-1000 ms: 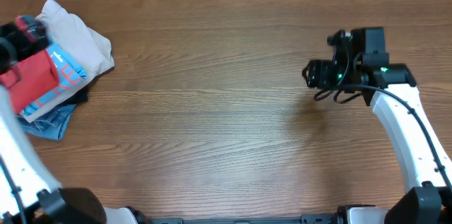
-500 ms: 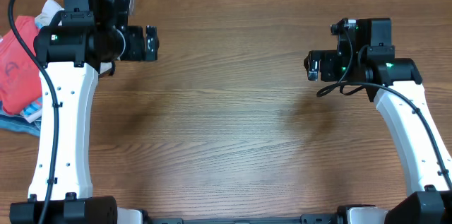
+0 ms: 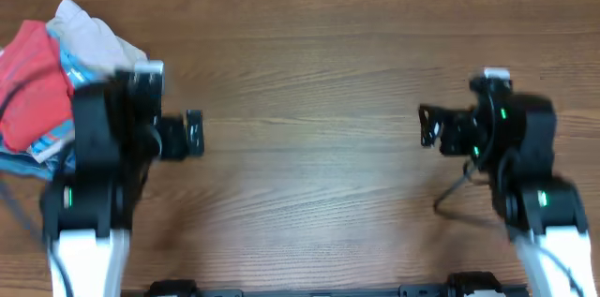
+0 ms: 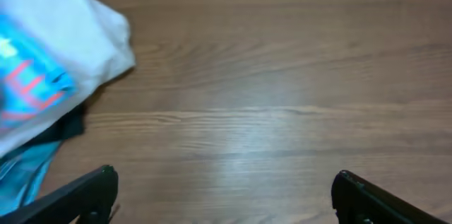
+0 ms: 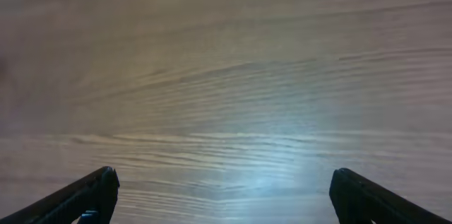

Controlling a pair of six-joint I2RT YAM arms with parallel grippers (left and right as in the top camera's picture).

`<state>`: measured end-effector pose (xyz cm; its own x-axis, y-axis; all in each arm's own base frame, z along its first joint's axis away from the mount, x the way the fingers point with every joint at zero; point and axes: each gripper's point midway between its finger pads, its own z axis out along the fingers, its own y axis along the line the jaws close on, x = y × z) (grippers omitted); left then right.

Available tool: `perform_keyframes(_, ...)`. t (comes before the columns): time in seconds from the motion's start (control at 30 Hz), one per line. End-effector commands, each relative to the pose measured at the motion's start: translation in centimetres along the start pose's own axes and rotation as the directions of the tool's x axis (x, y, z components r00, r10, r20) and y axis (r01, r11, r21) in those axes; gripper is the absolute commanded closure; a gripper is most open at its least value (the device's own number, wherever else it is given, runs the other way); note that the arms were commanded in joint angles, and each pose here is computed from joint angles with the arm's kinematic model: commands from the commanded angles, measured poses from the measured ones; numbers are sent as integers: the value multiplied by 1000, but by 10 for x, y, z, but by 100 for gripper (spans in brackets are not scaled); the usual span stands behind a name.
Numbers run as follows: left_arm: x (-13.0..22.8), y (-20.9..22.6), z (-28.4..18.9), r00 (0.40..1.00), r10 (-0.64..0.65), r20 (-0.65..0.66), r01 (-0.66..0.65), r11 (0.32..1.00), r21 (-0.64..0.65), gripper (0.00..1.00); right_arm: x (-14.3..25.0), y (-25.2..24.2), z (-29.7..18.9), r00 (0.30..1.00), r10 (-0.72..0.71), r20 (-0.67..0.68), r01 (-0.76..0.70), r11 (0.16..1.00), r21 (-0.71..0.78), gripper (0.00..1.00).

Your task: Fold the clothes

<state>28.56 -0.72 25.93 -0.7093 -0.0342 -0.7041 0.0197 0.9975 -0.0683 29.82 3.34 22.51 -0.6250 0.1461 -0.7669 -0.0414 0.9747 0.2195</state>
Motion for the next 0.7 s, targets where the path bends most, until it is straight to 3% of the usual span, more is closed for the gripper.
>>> perform_keyframes(0.0, 19, 25, -21, 992, -75, 103, 89, 987, -136, 0, 0, -17, -25, 992, 61, 112, -72, 993, 90, 0)
perform_keyframes(0.67, 44, 29, -24, 996, -79, 44, 85, 982, -166, 0, 32, -26, 4, 994, 88, -62, -79, 988, 130, 0)
